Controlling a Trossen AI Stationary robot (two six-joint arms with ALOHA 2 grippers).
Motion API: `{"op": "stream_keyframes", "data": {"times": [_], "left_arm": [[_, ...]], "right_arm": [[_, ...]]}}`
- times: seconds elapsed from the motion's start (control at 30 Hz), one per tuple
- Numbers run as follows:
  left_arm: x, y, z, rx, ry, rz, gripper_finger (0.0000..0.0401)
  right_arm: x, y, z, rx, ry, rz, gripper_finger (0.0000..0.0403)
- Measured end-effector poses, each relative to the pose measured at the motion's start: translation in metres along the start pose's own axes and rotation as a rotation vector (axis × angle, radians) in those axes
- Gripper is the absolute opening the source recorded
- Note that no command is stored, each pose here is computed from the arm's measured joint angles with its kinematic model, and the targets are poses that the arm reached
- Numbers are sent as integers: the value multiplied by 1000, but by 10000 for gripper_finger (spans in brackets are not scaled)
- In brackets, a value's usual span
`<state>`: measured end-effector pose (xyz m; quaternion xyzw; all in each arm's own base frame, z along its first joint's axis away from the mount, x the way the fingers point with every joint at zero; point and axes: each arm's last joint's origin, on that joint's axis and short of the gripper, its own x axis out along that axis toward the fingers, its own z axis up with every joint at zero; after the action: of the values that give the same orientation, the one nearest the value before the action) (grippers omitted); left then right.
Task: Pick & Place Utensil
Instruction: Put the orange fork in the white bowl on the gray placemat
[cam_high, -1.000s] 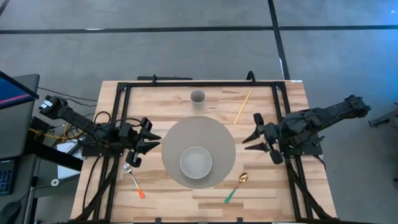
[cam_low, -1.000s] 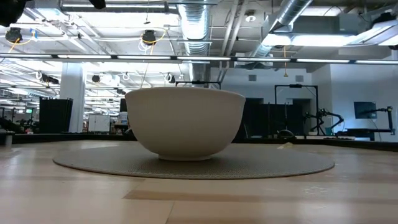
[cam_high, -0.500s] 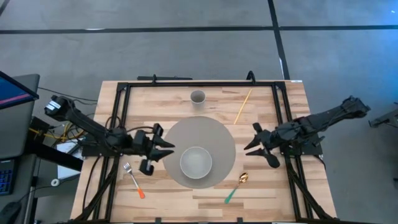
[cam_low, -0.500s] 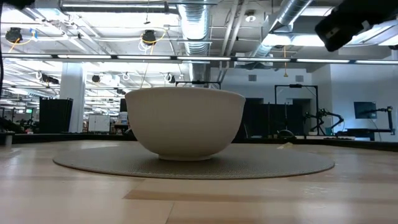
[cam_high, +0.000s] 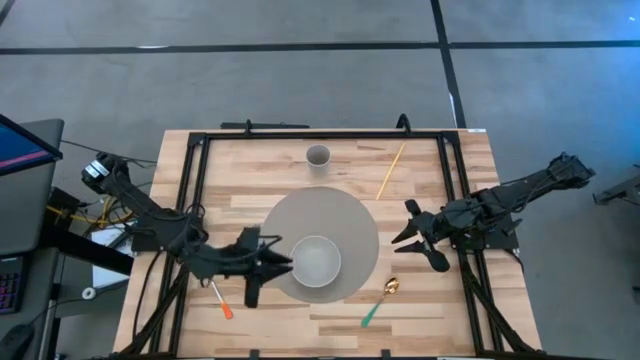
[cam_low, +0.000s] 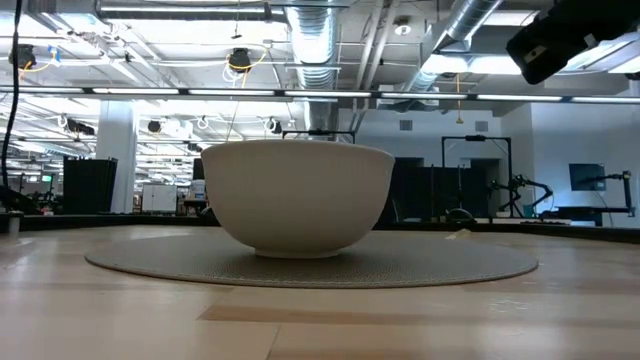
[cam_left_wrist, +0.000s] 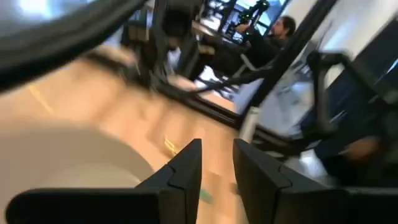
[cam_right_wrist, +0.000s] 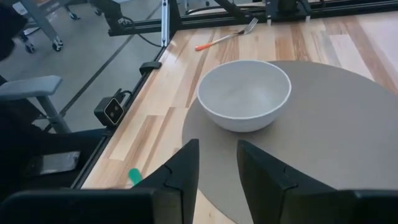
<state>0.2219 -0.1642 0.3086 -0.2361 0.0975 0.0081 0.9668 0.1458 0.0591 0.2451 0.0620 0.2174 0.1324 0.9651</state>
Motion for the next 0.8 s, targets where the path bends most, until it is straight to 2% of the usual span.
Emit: {"op": "stream_keyframes", "data": {"times": [0.1,0.23,0.47,0.67,0.73,0.8], "left_arm": [[-9,-4,-16,-257,100,15,92],[-15,-4,-43,-445,225,115,92],[-19,8,-82,-664,425,373,92],[-24,19,-111,-863,783,671,92],[-29,21,-117,-897,931,779,92],[-34,23,-123,-909,1000,879,92]], "right_arm": [[0,0,0,0,0,0,103],[0,0,0,0,0,0,103],[0,0,0,-1,0,0,103],[0,0,0,-2,-1,-1,103],[0,0,0,-2,-1,-1,103],[0,0,0,-2,-1,-1,103]]}}
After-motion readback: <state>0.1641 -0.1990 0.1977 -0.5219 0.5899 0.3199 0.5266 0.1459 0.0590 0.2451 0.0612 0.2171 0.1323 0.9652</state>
